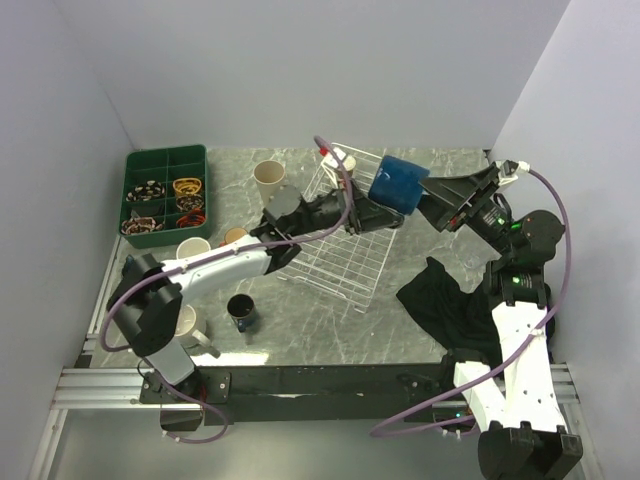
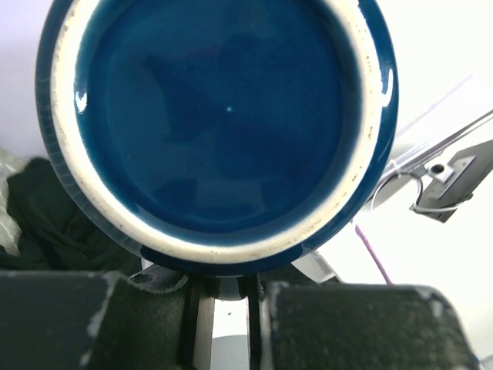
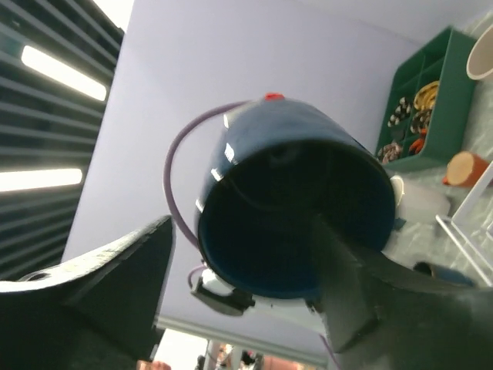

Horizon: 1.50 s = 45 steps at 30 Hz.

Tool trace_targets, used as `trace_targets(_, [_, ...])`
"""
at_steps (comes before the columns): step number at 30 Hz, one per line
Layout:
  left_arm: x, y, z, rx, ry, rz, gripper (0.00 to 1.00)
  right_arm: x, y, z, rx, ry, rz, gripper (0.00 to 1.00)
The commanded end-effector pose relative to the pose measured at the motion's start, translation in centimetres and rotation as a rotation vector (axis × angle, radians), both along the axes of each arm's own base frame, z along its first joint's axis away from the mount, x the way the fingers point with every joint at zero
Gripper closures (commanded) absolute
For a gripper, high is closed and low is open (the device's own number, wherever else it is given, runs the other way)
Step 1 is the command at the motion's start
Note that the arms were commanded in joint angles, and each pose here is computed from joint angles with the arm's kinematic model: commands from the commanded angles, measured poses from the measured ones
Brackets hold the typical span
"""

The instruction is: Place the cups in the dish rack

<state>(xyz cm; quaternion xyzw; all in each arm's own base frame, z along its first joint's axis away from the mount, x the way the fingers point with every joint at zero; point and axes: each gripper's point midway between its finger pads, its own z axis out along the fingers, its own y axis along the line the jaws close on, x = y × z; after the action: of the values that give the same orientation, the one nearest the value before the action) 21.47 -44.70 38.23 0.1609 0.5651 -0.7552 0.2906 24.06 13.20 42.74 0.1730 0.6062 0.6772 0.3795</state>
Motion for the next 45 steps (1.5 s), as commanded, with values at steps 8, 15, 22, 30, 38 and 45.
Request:
trace_targets(8, [-0.9, 6.6, 6.5, -0.176, -0.152, 0.104, 0.99, -1.2, 0.1, -0.2, -0.116, -0.158, 0.017, 0.0])
trace_targets(15, [1.9, 8.4, 1.1, 0.076, -0.163, 0.283, 0.99, -3.4, 0.6, -1.8, -0.473, -0.499, 0.077, 0.0])
trace_targets(22, [5.9, 10.5, -3.2, 0.383, -0.22, 0.489, 0.99, -2.6, -1.0, -10.4, -0.903, -0.732, 0.025, 0.0])
trace_targets(30, [11.6, 11.7, -7.5, 0.686, -0.279, 0.655, 0.99, 0.6, -4.4, -17.5, -0.994, -0.638, -0.023, 0.0])
trace_targets(38, [17.1, 11.3, -13.4, 0.936, -0.284, 0.699, 0.99, 1.5, -6.7, -18.3, -1.089, -0.574, -0.094, 0.0])
trace_targets(45, [21.0, 11.2, -16.6, 1.059, -0.276, 0.728, 0.99, 1.1, -7.4, -17.5, -1.117, -0.588, -0.155, 0.0])
